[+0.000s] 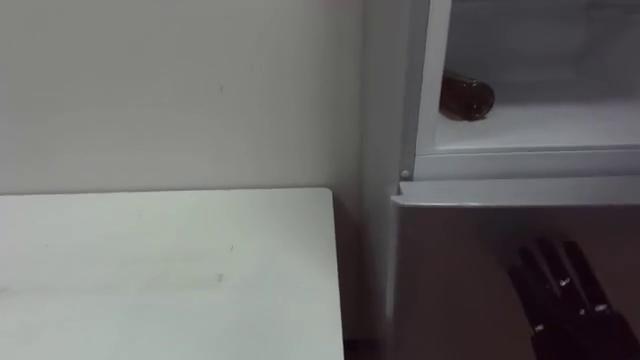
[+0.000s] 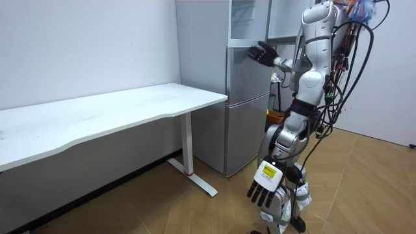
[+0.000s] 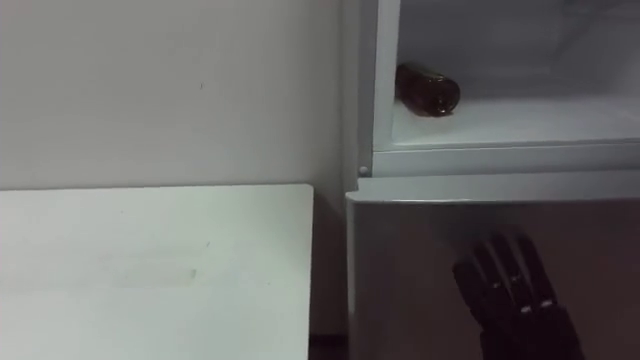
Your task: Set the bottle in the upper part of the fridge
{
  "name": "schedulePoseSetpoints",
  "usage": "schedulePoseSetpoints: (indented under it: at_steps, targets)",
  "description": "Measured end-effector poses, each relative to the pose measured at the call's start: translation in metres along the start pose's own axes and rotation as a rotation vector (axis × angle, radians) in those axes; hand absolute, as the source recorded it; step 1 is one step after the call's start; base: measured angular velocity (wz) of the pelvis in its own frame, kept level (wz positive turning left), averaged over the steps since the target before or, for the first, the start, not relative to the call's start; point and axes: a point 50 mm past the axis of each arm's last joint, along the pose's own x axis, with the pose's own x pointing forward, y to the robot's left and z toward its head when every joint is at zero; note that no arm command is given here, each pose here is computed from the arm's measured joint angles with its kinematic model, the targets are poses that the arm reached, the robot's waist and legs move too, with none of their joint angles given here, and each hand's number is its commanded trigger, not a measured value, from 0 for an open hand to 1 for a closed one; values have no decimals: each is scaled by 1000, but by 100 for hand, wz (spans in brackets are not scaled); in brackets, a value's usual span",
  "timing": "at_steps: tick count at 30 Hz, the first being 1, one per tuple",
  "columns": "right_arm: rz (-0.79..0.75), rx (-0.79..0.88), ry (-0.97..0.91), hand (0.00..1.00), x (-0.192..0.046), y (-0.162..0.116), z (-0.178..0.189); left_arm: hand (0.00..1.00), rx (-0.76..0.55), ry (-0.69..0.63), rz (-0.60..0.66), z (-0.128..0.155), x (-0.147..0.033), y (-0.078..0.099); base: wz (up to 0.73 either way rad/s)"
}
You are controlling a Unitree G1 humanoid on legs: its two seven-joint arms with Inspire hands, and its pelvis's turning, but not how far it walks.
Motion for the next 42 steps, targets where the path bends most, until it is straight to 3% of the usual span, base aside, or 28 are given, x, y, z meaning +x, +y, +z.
schedulePoseSetpoints:
  at_steps: [6, 19, 26, 35, 42]
  targets:
    - [-228, 27, 73, 0, -26, -52, -13, 0, -22, 13, 3, -4, 0, -1, -6]
    - [-533, -22, 130, 0, -61, -111, -23, 0, -73, 8, 51, -9, -2, 4, -1]
    - [-884, -113, 201, 0, -108, -160, -28, 0, -169, 34, 68, -15, -3, 6, -6]
    - [-1060, -288, 288, 0, -135, -175, -28, 0, -182, -7, 71, -3, -1, 8, -3]
    - [-1226, -195, 157, 0, -133, -182, -9, 0, -223, -20, 88, 1, 0, 13, -4]
